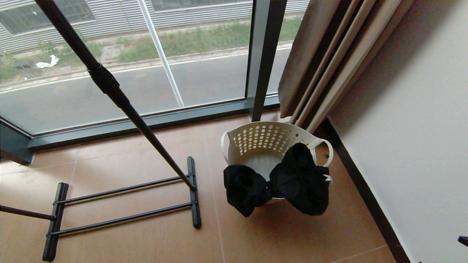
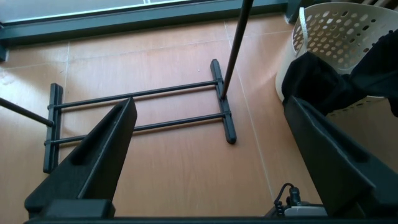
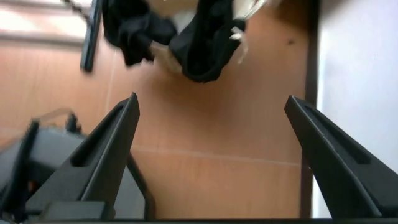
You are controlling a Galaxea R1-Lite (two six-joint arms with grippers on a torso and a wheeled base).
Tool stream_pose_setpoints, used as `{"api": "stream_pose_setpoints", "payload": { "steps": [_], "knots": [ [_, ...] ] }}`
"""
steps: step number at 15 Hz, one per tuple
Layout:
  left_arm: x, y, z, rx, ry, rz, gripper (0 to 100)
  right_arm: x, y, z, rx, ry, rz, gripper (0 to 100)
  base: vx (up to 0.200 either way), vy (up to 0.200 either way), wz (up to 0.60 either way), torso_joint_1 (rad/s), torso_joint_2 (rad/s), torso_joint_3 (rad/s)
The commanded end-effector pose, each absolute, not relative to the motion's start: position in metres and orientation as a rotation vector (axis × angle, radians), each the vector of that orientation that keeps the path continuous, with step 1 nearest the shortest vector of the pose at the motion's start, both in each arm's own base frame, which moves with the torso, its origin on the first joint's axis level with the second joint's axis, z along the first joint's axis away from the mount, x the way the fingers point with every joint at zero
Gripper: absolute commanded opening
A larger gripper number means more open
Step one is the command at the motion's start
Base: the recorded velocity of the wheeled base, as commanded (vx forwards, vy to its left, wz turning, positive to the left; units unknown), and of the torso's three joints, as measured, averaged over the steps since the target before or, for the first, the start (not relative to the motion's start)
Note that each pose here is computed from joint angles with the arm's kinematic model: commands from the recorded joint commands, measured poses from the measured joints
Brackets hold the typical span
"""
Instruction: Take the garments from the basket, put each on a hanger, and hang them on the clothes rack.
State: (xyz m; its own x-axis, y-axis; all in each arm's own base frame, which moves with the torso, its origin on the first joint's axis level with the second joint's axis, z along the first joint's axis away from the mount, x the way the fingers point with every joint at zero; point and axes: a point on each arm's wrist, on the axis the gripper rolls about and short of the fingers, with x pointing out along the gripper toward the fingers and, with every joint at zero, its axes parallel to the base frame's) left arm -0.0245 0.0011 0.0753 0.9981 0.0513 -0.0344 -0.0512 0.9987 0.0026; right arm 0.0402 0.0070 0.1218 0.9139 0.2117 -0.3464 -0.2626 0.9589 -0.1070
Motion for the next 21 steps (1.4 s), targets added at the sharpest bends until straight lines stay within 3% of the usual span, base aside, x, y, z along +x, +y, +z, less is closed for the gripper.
{"api": "stream_pose_setpoints", "payload": {
  "steps": [1, 9, 15, 19, 21],
  "knots": [
    [-0.024, 0.001, 0.075, 0.001, 0.035, 0.052, 100, 0.078, 0.014, 0.127, -0.226, 0.464, 0.302, 100, 0.0, 0.0, 0.0, 0.0, 0.0, 0.0],
    [-0.024, 0.001, 0.075, 0.004, 0.035, 0.052, 100, 0.163, 0.026, 0.126, -0.399, 0.481, 0.347, 100, 0.0, 0.0, 0.0, -0.028, 0.1, 0.072],
    [-0.024, 0.001, 0.075, 0.004, 0.035, 0.052, 100, 0.229, 0.035, 0.113, -0.465, 0.357, 0.332, 100, 0.0, 0.0, 0.0, -0.071, 0.31, 0.236],
    [-0.024, 0.001, 0.075, 0.004, 0.035, 0.052, 100, 0.283, 0.042, 0.109, -0.581, 0.321, 0.289, 100, 0.0, 0.0, 0.0, -0.003, 0.01, 0.01],
    [-0.024, 0.001, 0.075, 0.004, 0.035, 0.052, 100, 0.318, 0.047, 0.105, -0.697, 0.287, 0.3, 100, 0.0, 0.0, 0.0, 0.0, 0.0, 0.0]
  ]
}}
